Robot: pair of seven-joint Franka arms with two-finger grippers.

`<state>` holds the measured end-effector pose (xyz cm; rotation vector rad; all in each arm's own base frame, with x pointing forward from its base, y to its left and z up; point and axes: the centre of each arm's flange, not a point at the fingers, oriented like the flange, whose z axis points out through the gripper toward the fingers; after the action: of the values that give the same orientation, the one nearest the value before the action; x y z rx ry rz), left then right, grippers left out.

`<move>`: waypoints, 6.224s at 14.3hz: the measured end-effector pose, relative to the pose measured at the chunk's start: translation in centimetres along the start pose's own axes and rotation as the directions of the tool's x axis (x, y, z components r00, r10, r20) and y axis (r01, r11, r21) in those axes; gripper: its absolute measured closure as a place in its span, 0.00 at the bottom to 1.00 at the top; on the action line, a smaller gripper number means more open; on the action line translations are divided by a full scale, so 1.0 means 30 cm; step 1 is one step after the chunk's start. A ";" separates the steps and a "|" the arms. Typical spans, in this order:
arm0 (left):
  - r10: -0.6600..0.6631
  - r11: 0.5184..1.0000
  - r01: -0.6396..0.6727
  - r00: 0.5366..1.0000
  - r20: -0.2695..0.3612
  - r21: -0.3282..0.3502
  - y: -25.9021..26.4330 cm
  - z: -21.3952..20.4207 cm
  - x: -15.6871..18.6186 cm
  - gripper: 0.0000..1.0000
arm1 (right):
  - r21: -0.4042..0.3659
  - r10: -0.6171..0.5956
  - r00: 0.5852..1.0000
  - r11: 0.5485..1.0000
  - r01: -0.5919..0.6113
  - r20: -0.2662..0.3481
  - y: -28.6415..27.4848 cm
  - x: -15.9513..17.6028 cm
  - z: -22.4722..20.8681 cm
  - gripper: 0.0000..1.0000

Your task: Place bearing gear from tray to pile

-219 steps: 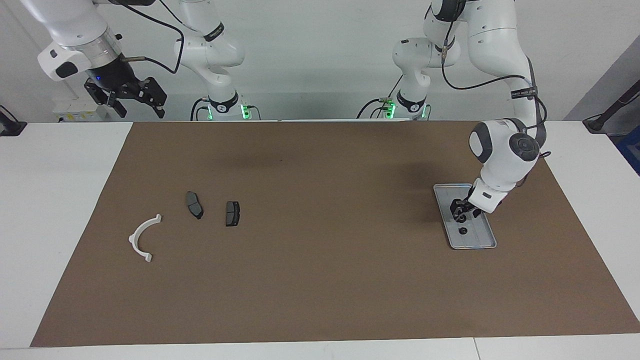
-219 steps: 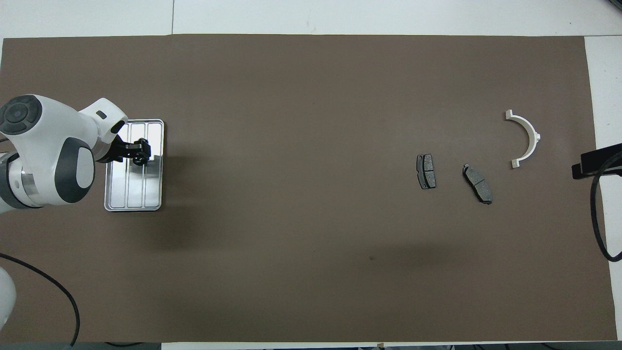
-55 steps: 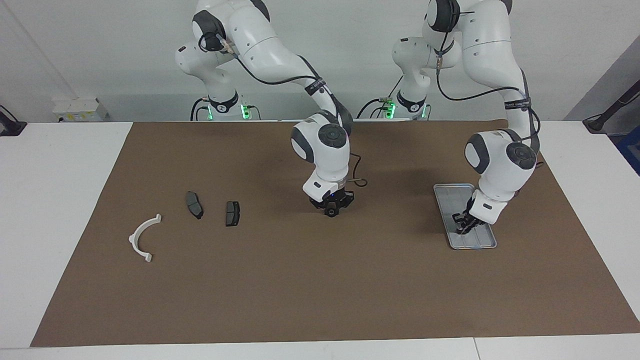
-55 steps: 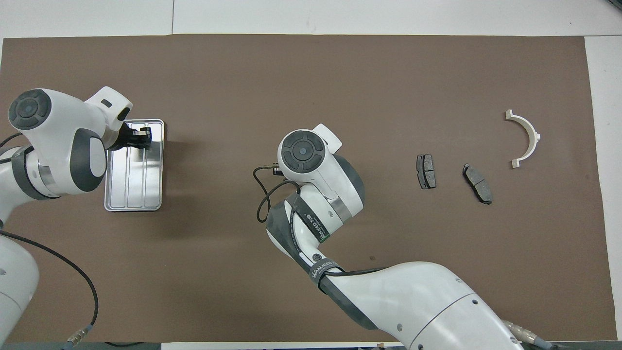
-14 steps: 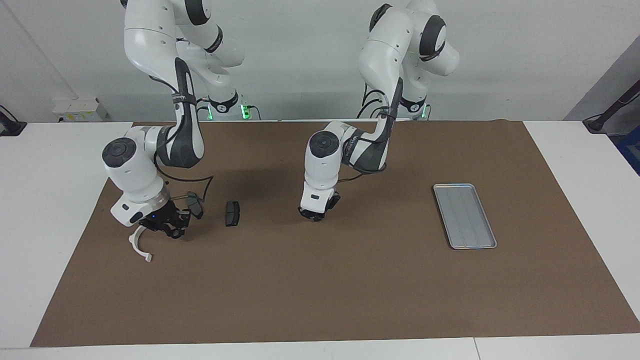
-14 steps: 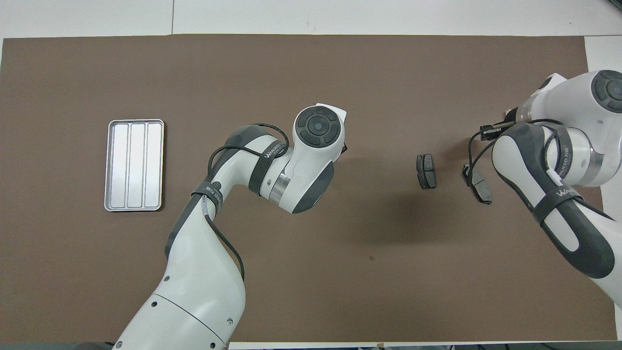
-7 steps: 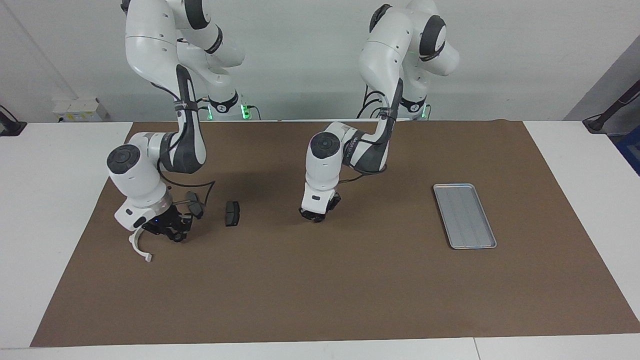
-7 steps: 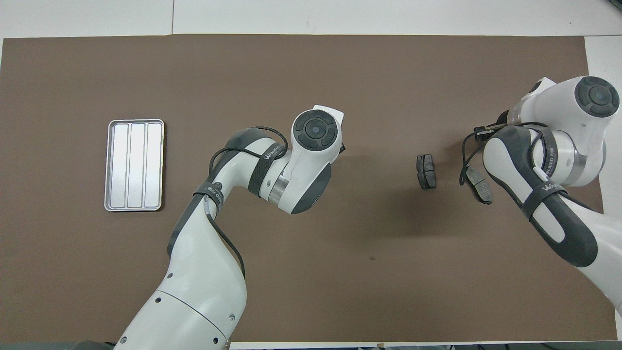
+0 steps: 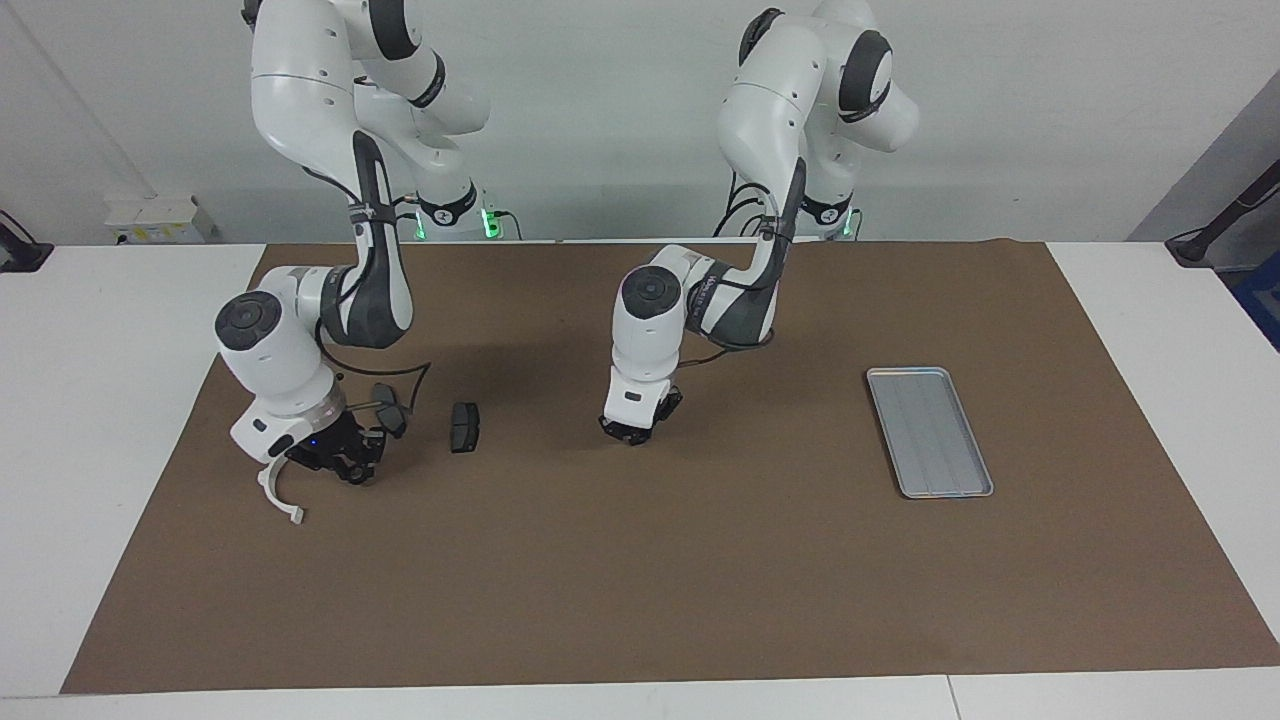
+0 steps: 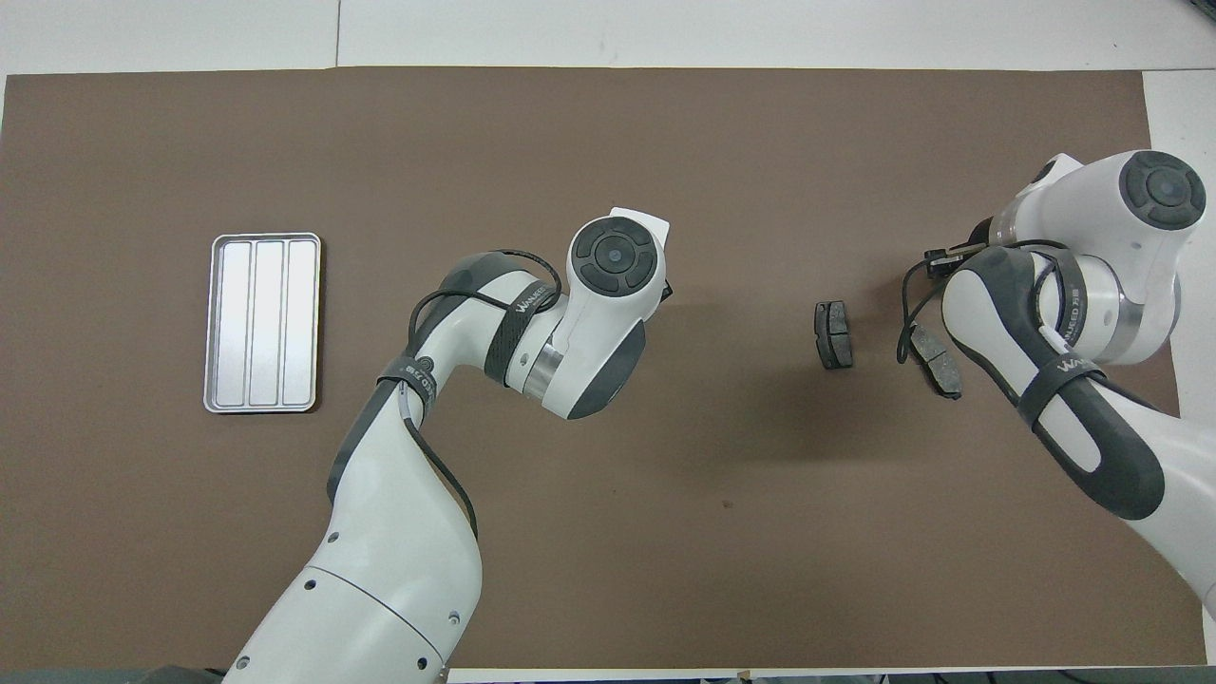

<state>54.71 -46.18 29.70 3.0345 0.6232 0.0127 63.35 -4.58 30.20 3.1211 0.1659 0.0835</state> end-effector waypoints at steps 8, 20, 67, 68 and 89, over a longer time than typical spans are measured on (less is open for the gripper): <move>-0.045 0.998 0.043 0.998 -0.041 -0.045 -0.013 -0.141 0.084 0.00 | 0.001 0.000 1.000 1.000 0.000 0.012 -0.001 -0.002 0.040 0.65; -0.019 0.999 0.019 1.000 0.015 -0.029 -0.859 -0.872 0.667 0.00 | 0.014 0.004 1.000 1.000 -0.004 0.009 -0.057 -0.002 -0.213 0.20; 0.248 0.969 -0.249 0.967 0.048 0.005 -1.406 -1.130 0.651 0.00 | 0.075 0.238 0.970 0.969 -0.234 -0.054 -1.376 -0.074 0.015 0.77; 0.249 0.968 -0.249 0.967 0.051 0.005 -1.408 -1.126 0.649 0.00 | 0.075 0.238 0.970 0.969 -0.233 -0.054 -1.377 -0.074 0.015 0.77; 0.251 0.968 -0.252 0.966 0.053 0.005 -1.409 -1.115 0.642 0.00 | -0.036 0.023 0.997 0.999 -0.025 -0.069 -0.362 0.221 -0.354 0.77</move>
<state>55.21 1.61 61.23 3.0909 0.2312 -0.0616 68.20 7.05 40.97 3.0852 0.1265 0.1916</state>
